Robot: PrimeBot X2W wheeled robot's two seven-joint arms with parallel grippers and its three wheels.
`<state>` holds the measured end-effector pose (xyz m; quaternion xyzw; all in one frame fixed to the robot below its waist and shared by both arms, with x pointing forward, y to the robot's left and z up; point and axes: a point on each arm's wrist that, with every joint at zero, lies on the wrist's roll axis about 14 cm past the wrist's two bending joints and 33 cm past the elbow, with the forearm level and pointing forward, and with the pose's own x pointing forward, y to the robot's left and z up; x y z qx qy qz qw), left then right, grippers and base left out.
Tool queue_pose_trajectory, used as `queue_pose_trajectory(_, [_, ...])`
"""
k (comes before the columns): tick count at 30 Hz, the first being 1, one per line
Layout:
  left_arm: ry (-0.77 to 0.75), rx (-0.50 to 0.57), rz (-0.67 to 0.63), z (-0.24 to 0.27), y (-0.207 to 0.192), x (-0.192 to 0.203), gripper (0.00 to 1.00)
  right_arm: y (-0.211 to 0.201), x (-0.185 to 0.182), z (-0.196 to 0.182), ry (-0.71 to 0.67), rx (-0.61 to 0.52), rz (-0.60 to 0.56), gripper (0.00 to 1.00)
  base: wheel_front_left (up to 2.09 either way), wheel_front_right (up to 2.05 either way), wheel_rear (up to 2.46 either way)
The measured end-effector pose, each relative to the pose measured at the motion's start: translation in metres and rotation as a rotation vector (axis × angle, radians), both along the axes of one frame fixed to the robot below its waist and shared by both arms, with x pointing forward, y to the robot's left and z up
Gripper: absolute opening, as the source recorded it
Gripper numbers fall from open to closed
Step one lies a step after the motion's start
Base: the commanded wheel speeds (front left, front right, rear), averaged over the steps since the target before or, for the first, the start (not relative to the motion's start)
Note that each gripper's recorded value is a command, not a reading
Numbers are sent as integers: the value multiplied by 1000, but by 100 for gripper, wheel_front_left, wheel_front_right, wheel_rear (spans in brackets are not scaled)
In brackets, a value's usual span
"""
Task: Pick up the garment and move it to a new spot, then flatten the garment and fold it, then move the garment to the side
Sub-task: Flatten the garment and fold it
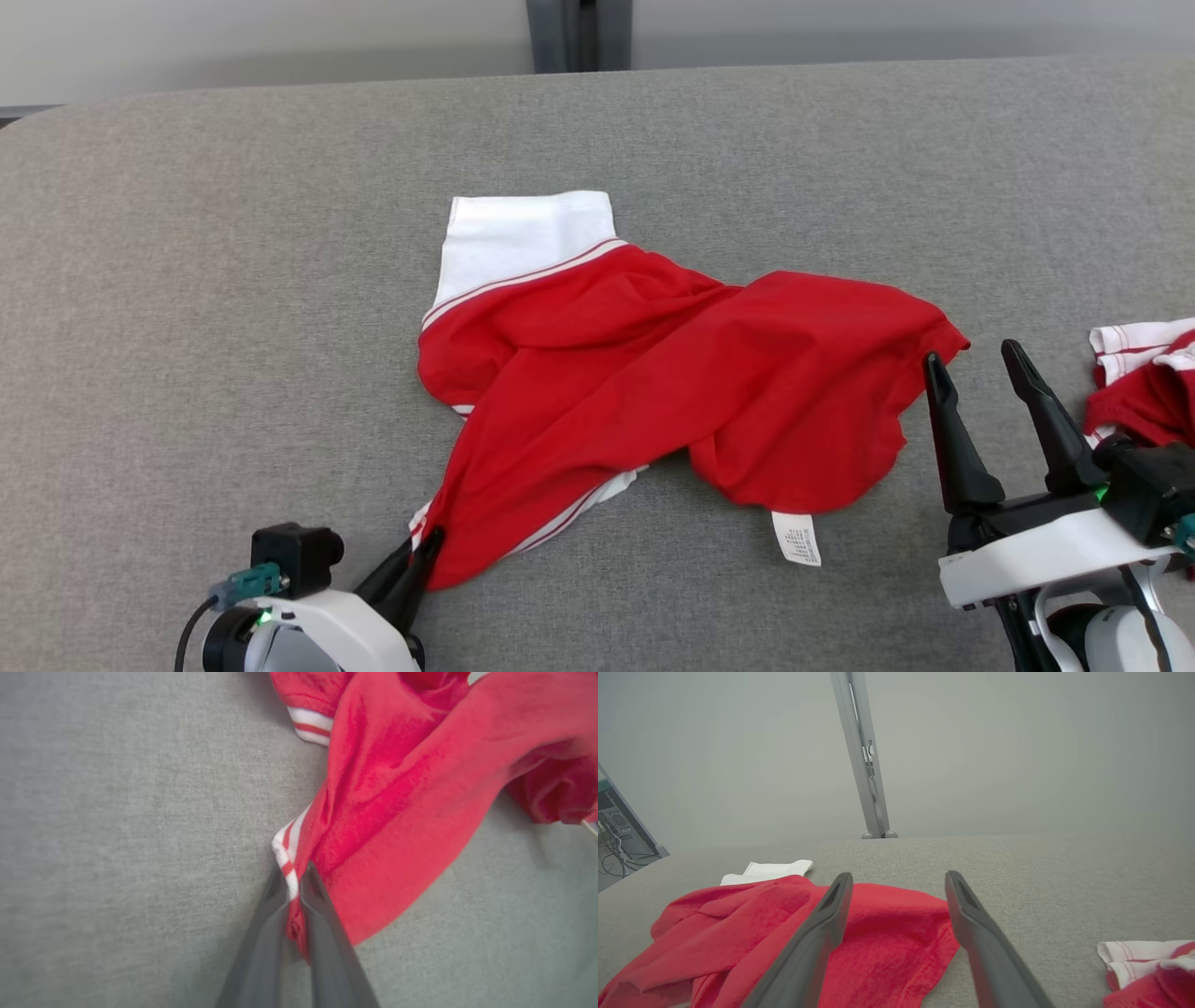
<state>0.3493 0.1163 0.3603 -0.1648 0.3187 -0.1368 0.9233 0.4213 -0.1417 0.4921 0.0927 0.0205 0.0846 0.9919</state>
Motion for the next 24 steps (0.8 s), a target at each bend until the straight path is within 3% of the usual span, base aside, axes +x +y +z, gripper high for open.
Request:
queue_pose_trajectory(16, [98,11,112,-16,26,-37,0,-6,5,-7,31,-8,-17,100,0,0,0])
queue_pose_trajectory(17, [94,10,115,-15,26,-36,36,-7,5,-7,32,-7,-18,100,0,0,0])
queue_pose_trajectory(18, [89,6,122,-13,26,-35,36,-7,5,-7,32,-7,-20,100,0,0,0])
queue_pose_trajectory(19, [79,8,128,-11,27,-34,100,-8,5,-6,30,-7,-22,100,0,0,0])
queue_pose_trajectory(24, [-21,44,183,10,45,-15,100,-19,3,3,4,-11,-55,100,0,0,0])
